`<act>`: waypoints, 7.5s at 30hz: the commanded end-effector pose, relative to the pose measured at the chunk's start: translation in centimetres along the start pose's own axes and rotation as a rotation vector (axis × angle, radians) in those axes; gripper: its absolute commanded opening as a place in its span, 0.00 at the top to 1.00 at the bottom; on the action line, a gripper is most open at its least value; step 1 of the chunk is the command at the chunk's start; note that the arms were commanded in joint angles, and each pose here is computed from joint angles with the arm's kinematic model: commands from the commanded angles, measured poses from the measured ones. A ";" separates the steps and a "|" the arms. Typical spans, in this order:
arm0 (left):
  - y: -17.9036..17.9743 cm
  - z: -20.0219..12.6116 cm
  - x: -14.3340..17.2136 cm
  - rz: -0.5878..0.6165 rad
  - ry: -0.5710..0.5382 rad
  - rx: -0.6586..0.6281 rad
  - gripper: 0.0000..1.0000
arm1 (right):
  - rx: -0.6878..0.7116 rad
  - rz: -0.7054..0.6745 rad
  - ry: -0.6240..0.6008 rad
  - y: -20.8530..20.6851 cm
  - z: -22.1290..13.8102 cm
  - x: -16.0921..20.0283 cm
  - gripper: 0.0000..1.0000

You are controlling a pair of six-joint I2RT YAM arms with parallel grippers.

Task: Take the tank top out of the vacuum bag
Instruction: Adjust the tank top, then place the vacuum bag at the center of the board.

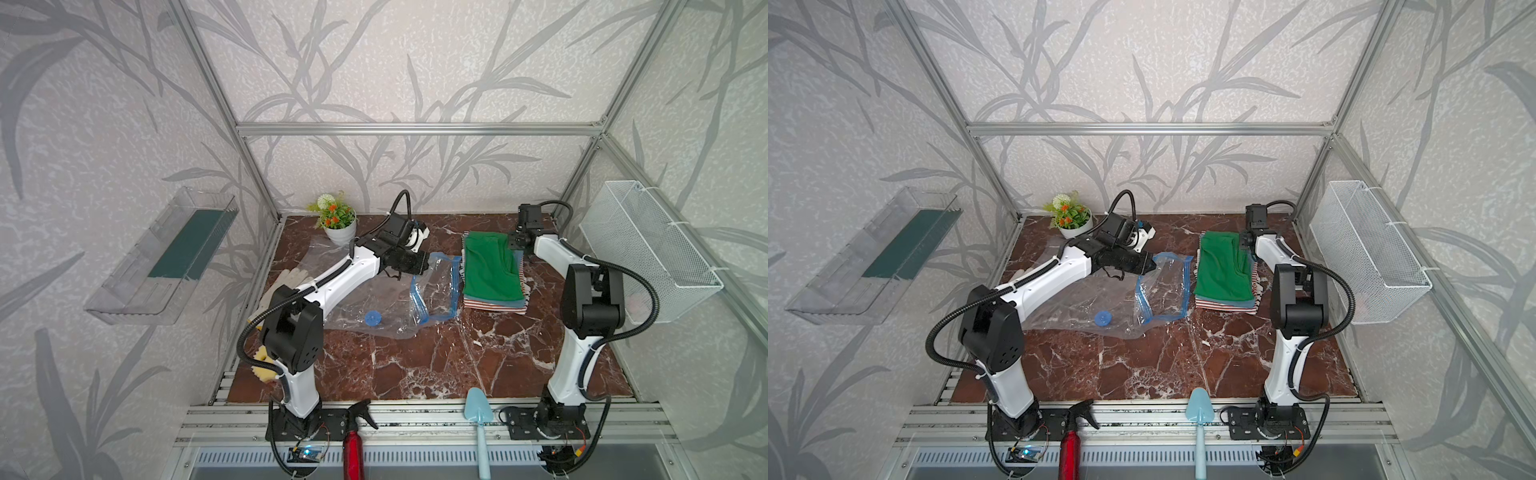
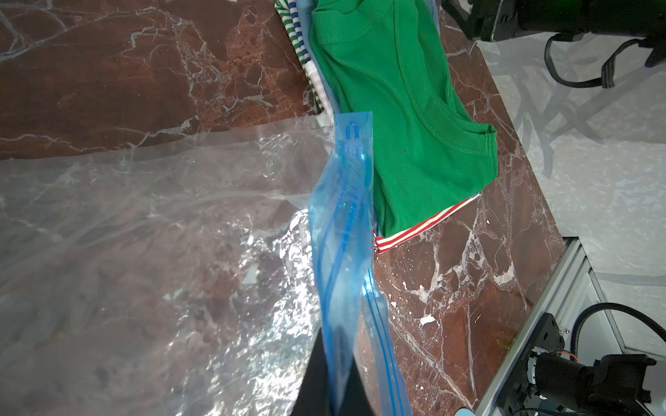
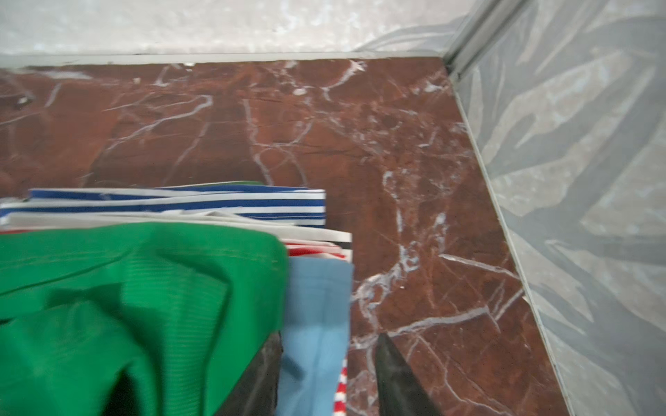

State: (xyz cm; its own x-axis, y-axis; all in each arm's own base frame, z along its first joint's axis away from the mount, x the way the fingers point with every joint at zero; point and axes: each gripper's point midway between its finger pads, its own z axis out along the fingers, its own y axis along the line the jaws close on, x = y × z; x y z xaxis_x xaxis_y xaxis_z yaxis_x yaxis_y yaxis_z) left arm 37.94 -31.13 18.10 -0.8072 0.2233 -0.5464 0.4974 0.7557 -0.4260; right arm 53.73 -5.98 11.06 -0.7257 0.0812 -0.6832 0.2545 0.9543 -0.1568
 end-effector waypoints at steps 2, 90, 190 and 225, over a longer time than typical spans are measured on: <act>-0.7 -0.2 -0.4 0.026 0.001 0.008 1.00 | -0.013 0.040 0.008 -0.6 -1.9 0.7 0.54; -1.5 0.0 0.1 0.058 0.018 -0.001 1.00 | -0.846 0.614 0.003 10.3 -9.5 4.6 0.68; 4.5 -5.8 -14.5 -0.194 -0.445 -0.570 1.00 | -0.905 0.397 0.106 4.7 -29.0 19.1 0.05; -3.9 -6.0 -13.5 0.047 -0.298 -0.154 0.25 | -0.567 0.312 0.313 7.7 -14.4 21.4 0.19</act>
State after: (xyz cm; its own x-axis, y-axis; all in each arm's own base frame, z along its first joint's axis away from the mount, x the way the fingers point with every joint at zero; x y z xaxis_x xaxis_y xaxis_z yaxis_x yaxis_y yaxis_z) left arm 46.96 -33.69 23.85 -0.7268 0.1212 -0.6761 0.3825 0.8890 -0.2518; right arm 29.11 6.99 5.22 -0.8576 0.3924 -0.3326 0.2067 0.8550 0.4756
